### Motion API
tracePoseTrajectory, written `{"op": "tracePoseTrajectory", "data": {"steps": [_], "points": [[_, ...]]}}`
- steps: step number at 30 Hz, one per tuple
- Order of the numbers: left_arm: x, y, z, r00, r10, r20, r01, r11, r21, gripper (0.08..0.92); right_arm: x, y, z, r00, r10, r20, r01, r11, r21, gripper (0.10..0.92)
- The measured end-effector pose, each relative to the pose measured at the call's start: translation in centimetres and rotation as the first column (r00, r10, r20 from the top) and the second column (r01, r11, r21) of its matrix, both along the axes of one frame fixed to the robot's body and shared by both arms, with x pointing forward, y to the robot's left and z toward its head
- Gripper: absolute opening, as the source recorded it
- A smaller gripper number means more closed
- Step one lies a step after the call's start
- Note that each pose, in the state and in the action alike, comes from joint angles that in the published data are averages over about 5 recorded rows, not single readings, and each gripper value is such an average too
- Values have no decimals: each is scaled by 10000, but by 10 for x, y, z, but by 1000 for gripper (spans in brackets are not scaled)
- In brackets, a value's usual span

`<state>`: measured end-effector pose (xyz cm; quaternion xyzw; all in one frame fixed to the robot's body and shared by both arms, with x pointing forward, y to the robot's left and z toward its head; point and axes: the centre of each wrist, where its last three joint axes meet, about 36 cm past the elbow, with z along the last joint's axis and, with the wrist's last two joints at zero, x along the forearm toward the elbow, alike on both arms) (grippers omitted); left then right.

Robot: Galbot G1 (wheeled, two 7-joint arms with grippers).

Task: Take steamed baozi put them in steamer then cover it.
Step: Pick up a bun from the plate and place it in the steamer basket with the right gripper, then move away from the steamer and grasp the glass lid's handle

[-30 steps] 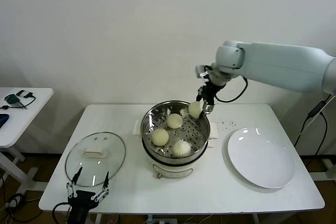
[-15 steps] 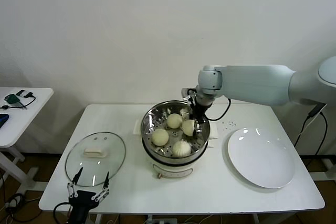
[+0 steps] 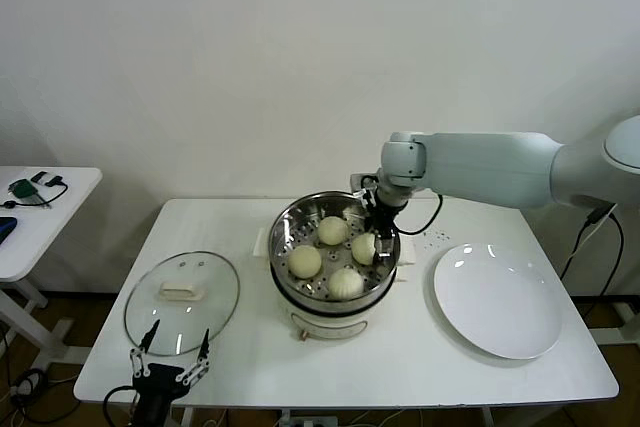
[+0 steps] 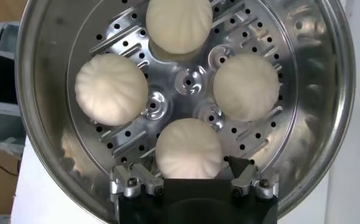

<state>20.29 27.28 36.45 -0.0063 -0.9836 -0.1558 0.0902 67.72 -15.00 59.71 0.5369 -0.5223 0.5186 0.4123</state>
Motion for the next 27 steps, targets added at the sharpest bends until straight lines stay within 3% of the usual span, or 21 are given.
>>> {"op": "tracePoseTrajectory", "data": {"steps": [12,19,27], "points": [[2,1,-2,10000,34,37,-35,9999,104,823,3,-27,48,9980,198,608,-279,9904,1351,823],[3,3,-2,9990,267,347,-275,9994,225,823,-5,-74,56,9799,62,1993,-695,9474,3124,823],[9,4,-3,9973,479,558,-502,9979,415,823,-32,-127,21,9345,-1243,3336,-894,8251,5579,823]]}}
